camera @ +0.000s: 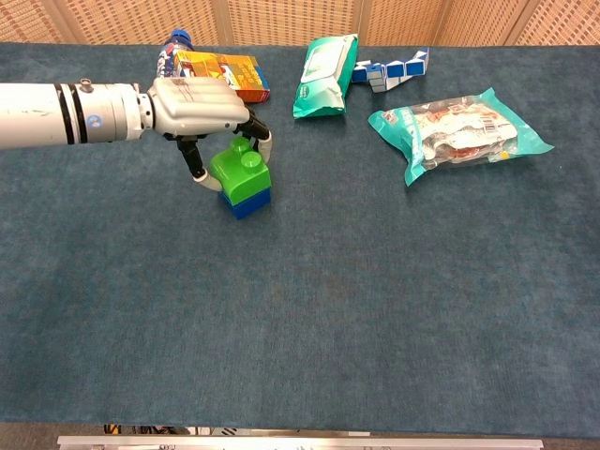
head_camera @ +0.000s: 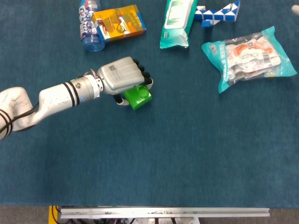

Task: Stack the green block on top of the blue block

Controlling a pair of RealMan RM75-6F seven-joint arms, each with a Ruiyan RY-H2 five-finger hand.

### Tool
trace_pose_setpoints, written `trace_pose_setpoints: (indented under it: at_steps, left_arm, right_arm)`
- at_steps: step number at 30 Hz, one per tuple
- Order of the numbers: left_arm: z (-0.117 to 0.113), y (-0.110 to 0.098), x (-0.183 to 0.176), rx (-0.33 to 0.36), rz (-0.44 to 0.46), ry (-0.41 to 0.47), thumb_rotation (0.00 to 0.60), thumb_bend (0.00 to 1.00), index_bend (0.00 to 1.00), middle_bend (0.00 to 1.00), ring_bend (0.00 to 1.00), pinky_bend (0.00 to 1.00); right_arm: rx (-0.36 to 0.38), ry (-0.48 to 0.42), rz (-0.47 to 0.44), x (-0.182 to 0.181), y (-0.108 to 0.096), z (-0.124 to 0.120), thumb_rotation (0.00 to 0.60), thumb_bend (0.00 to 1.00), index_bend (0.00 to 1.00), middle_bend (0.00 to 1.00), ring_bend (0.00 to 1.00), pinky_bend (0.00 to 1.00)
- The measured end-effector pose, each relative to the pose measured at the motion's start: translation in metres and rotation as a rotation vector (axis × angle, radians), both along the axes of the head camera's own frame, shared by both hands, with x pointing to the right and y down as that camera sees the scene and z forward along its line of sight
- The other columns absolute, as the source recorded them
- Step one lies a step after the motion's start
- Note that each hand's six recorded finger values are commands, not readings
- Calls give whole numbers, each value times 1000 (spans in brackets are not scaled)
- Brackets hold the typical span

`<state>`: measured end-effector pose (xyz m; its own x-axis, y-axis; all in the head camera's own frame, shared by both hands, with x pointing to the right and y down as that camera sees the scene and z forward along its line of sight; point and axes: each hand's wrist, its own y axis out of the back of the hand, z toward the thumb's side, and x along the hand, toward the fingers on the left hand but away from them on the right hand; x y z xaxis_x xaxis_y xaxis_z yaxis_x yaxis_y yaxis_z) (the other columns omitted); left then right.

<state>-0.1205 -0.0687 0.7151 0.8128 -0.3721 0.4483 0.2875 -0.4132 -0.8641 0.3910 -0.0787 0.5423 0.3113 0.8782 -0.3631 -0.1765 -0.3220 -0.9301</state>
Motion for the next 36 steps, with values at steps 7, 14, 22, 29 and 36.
trace_pose_setpoints:
  at_steps: [7,14,22,29,36]
  left_arm:
    - [5,-5,3,-5,10,2,600,173,399,380,350,356]
    - [10,-9,1,-8,10,-5,600,173,399,379,350,356]
    - [13,-13,0,-13,-1,-4,600,173,399,378,349,356]
    - [14,-14,-2,-13,-8,-14,600,173,399,378,350,356]
    - [14,-15,-6,-9,-13,-22,600,173,399,379,350,356]
  right_arm:
    - [4,9,13,1,-2,-1,600,13,37,254,160,267]
    - [6,12,19,0,-2,0,600,13,37,254,160,267]
    - [10,15,25,1,-4,-2,600,13,37,254,160,267]
    - [8,14,27,2,-3,-2,600,12,37,254,160,267]
    - [9,13,25,1,-3,-2,600,13,37,254,160,267]
